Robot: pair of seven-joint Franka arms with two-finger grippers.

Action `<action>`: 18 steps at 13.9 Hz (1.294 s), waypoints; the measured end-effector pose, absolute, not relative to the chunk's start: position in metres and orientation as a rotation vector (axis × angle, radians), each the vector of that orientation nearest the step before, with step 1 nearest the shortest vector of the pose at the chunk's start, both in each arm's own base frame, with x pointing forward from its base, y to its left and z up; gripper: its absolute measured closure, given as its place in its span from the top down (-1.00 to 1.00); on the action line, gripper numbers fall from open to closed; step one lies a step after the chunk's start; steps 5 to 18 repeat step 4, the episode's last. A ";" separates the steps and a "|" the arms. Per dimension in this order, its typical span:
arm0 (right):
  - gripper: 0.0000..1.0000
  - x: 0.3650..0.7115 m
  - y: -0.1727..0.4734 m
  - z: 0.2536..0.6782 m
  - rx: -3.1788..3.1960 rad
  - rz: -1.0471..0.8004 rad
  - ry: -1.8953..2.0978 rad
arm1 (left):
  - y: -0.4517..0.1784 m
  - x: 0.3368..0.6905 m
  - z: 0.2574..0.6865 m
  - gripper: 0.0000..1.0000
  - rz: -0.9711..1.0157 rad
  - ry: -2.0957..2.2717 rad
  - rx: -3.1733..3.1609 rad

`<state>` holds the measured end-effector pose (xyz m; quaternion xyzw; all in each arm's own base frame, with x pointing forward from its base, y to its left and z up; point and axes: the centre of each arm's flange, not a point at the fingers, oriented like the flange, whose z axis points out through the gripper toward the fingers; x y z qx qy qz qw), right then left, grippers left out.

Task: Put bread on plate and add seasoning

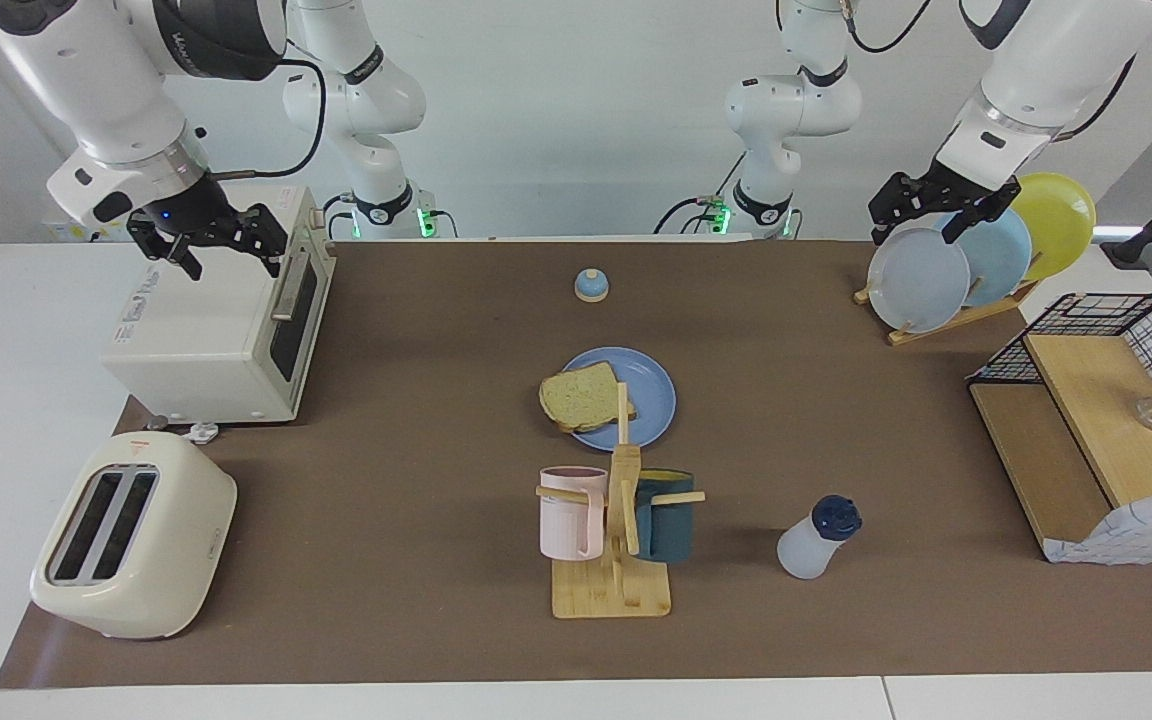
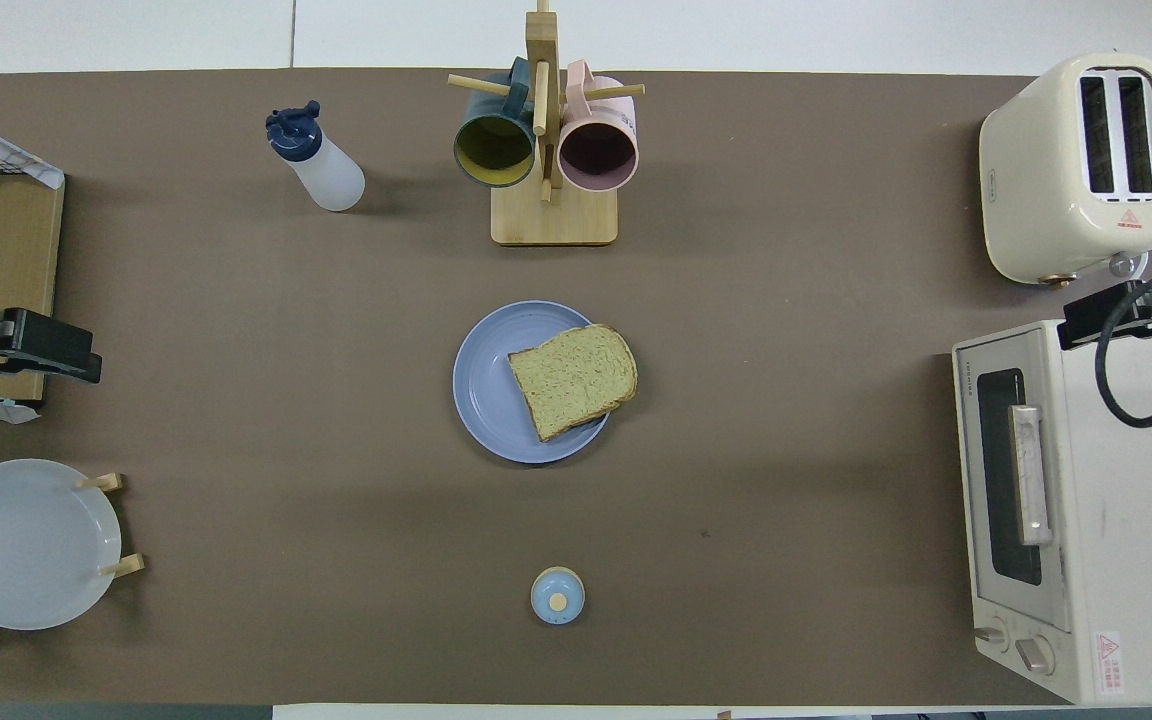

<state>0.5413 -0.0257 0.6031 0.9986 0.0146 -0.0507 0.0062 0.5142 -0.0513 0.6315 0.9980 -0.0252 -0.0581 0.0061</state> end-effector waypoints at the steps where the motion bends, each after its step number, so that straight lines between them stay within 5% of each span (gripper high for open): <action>1: 1.00 0.541 -0.026 0.603 3.125 -0.159 0.046 | -0.051 0.515 0.631 1.00 -0.181 -0.078 3.123; 18: 1.00 0.541 -0.026 0.603 3.125 -0.159 0.046 | -0.051 0.516 0.630 1.00 -0.182 -0.078 3.123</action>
